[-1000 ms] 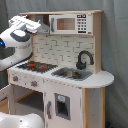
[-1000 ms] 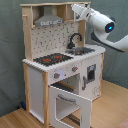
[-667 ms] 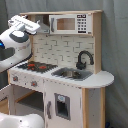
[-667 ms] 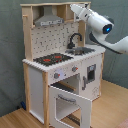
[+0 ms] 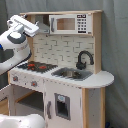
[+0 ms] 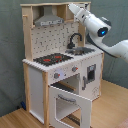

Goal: Play with the kitchen

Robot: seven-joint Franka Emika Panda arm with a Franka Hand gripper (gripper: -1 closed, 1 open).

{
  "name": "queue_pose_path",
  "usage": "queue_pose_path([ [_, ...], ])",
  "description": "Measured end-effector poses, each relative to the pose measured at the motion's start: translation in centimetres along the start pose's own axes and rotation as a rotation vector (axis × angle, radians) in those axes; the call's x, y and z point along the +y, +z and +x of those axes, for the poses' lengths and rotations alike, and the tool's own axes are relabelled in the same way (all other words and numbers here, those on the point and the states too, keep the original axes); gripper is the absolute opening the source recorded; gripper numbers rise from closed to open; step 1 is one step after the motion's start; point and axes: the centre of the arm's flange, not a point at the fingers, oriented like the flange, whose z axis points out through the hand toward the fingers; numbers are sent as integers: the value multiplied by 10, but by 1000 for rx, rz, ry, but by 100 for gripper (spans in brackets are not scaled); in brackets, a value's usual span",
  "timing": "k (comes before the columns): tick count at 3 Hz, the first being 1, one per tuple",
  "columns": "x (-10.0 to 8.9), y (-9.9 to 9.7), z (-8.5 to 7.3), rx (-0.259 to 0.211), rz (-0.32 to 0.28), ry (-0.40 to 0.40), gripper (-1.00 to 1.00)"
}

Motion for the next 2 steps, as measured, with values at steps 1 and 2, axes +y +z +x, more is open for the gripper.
queue_pose_path([
  [1,-2,0,15,-46,-15,71,100],
  [2,-4,0,27,-89,-25,144,100],
])
